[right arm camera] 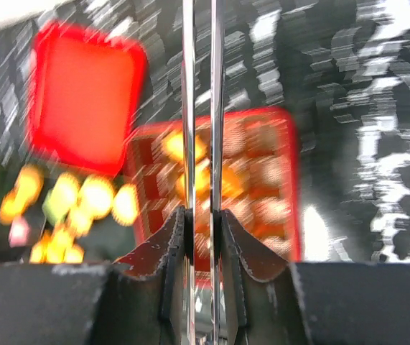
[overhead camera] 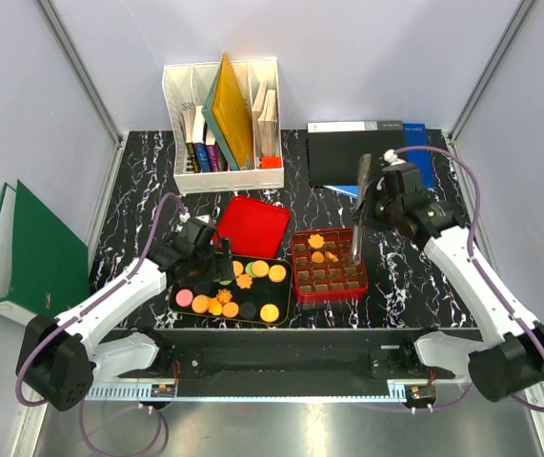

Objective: Pack the cookies

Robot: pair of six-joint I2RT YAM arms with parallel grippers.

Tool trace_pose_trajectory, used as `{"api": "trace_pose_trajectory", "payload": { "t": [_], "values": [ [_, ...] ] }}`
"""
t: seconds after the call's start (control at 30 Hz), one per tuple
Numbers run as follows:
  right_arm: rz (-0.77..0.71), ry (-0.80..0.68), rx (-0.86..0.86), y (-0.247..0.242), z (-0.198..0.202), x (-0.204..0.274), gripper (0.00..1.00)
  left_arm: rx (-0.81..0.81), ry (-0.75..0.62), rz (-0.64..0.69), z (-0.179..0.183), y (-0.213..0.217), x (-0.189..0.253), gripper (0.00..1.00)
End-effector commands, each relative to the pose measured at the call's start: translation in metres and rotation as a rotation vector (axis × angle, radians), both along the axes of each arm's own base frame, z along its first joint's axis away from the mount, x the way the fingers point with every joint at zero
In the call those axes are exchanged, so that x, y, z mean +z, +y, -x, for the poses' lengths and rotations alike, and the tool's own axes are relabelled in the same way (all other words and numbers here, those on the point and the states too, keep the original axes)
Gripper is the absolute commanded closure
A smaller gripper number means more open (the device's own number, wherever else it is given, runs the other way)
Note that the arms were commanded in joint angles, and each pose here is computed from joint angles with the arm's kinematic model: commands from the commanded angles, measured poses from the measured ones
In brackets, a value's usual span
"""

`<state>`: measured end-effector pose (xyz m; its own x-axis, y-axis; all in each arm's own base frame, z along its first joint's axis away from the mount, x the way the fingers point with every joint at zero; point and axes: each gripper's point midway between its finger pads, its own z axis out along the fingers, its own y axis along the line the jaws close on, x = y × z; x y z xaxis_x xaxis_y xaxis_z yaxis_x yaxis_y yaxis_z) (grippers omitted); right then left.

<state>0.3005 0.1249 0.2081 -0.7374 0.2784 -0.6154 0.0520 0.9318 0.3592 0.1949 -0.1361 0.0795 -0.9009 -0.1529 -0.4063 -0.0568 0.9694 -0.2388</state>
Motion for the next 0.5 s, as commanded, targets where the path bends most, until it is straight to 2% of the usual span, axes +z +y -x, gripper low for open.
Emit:
{"api": "trace_pose_trajectory", "payload": {
  "t": [0.0,0.1,0.13,0.27,0.47],
  "values": [
    [-0.068,-0.054,0.301,0.050,0.042,0.027,1.00,0.020,-0.053,0.010,-0.017,-0.006,0.019,0.02],
    [0.015,0.028,0.445,0.077,0.071,0.016,1.00,0.045,-0.050,0.003,-0.021,-0.003,0.021,0.02],
    [0.057,0.091,0.515,0.086,0.093,0.005,1.00,0.059,-0.060,-0.003,-0.023,0.000,0.023,0.02],
    [0.149,0.212,0.609,0.111,0.121,-0.021,1.00,0.108,-0.106,-0.018,-0.028,0.011,0.034,0.02],
    [0.205,0.235,0.770,0.152,0.153,-0.029,0.98,0.215,-0.154,-0.061,-0.027,0.035,0.047,0.02]
  ]
}}
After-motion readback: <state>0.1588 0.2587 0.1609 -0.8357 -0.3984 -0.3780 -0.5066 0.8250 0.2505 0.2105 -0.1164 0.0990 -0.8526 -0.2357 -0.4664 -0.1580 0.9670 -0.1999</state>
